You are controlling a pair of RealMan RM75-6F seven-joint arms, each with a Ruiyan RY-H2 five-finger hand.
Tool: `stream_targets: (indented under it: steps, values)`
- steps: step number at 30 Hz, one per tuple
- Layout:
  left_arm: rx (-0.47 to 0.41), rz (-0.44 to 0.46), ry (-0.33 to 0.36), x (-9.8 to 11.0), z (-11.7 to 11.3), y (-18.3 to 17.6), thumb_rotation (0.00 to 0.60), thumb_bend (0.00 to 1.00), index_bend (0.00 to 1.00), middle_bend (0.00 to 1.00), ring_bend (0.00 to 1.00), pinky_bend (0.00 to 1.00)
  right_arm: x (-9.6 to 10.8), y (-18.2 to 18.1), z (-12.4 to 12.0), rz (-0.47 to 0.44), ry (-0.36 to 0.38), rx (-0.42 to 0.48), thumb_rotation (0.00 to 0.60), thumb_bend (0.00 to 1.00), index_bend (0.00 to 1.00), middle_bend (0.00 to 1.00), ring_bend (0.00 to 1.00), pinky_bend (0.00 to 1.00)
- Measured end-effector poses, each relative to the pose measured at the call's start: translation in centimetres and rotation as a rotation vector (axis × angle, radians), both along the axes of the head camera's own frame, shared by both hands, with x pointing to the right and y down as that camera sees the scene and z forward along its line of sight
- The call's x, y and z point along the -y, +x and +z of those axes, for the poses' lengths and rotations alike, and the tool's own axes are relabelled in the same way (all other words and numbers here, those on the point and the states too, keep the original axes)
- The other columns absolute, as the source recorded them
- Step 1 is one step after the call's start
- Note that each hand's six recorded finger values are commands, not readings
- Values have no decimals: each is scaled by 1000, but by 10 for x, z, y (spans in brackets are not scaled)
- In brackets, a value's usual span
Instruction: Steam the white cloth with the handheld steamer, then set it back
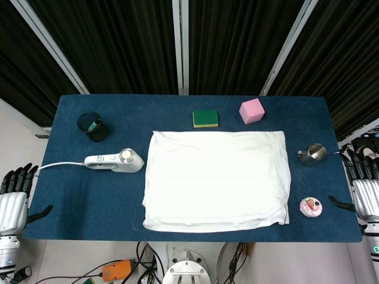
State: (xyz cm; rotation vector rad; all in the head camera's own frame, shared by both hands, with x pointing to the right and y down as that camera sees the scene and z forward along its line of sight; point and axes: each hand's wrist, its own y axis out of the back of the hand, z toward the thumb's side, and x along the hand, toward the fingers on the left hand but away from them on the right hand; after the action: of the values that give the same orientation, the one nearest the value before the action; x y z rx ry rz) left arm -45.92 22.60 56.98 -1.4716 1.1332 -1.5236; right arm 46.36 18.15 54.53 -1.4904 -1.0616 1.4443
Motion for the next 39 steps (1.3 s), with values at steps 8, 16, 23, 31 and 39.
stream_targets:
  steps: [8,16,23,31,39]
  values:
    - [-19,56,-13,13,10,17,600,46,37,67,22,0,1,-12,-5,-21,-2,56,600,111,0,0,0,0]
    - [-50,162,-70,43,30,49,600,46,132,111,68,0,11,-23,-13,-59,5,79,600,111,0,0,0,0]
    - [-46,206,-139,84,57,85,600,46,133,113,72,0,13,-25,-13,-62,-8,78,600,112,0,0,0,0]
    - [26,232,-204,112,86,114,600,44,239,203,159,0,12,-21,-10,-48,-27,76,600,111,0,0,0,0]
    - [102,243,-270,124,113,138,600,66,286,271,234,0,12,-16,-7,-31,-40,80,600,110,0,0,0,0]
